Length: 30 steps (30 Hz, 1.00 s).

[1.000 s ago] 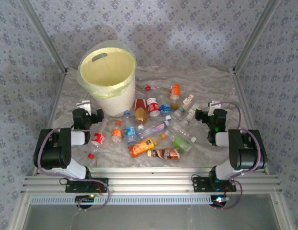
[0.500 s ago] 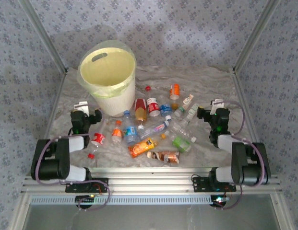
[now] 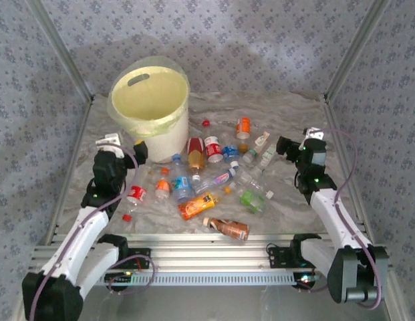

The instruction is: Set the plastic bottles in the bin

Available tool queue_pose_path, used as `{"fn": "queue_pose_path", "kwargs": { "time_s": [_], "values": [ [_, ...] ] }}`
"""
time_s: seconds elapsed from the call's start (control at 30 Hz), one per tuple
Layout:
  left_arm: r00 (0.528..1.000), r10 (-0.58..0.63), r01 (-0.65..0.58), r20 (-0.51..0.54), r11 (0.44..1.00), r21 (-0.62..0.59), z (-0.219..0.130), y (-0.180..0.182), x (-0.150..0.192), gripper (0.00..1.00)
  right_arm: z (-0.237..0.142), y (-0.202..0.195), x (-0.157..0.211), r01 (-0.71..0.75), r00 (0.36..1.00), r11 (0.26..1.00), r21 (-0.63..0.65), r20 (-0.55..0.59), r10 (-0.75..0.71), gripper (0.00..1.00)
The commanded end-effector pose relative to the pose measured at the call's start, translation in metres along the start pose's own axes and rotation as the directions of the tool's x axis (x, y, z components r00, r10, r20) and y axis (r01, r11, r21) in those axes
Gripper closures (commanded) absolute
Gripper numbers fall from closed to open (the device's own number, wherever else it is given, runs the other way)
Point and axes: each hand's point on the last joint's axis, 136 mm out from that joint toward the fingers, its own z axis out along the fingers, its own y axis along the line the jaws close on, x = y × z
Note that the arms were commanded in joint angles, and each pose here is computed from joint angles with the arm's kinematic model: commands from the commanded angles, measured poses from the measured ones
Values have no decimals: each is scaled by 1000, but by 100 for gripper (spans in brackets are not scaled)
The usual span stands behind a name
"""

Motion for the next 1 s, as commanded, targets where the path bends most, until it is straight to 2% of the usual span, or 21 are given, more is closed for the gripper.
{"fn": "queue_pose_path", "kwargs": {
  "time_s": [0.0,0.17,0.33,0.43,0.57,0.8,0.97],
  "values": [
    [984,-58,68,-169,996,53,-18,-22,25,0,-12,-16,31,-87,982,987,132,-157,107,0],
    [963,13,60,-269,963,262,-39,-81,33,0,-9,2,50,-138,945,987,79,-289,155,1],
    [929,144,41,-340,875,482,-56,-136,32,0,-4,16,67,-222,897,972,77,-375,234,10],
    [907,235,10,-350,818,576,-64,-155,34,0,-3,32,78,-247,866,967,61,-433,248,12],
    [886,307,-25,-347,780,626,-69,-160,42,0,-1,47,94,-256,840,964,68,-478,257,16],
    [884,318,18,-342,708,706,-80,-175,44,0,7,60,119,-267,798,959,99,-535,277,24],
    [881,326,29,-342,686,727,-82,-180,46,0,18,70,130,-292,774,951,102,-558,298,29]
  ]
}}
